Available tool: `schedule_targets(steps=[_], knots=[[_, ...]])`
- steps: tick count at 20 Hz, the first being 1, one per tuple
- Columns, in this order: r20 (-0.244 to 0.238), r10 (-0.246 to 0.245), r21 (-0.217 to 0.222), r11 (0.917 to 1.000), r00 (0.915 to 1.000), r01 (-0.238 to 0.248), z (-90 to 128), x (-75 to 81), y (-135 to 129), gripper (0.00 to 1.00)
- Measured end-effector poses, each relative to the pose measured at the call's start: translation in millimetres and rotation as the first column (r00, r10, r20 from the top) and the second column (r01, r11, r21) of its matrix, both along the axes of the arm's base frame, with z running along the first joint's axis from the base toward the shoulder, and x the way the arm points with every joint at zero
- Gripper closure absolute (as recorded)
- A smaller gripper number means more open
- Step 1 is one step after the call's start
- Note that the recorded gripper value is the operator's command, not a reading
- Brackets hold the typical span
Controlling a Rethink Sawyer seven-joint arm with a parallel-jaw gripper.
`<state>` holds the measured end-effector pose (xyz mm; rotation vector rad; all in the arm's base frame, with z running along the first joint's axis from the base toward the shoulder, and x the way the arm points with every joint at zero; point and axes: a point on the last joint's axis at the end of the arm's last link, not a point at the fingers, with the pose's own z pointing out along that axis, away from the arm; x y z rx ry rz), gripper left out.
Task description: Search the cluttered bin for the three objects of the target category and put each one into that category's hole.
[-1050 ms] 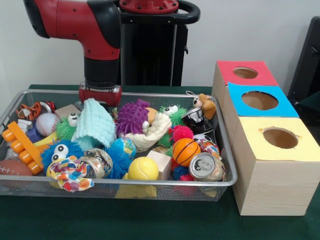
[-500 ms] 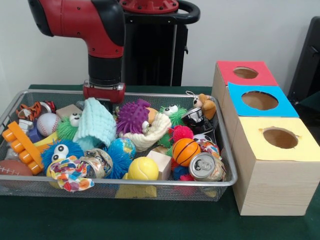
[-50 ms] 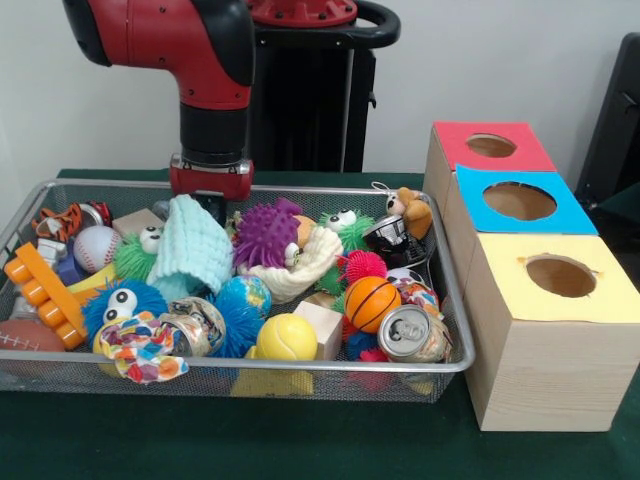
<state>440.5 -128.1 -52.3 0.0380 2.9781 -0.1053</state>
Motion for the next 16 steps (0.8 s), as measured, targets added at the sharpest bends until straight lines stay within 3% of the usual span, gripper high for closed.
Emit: schedule_targets(steps=[7, 16], knots=[[-0.04, -0.03, 0.022, 0.9993, 0.9988, 0.031, 2.3, 0.2, -3.1, 1.0], [-0.114, -0.067, 0.031, 0.997, 0.9913, 0.07, 26.7, 6.8, -0.6, 1.0]])
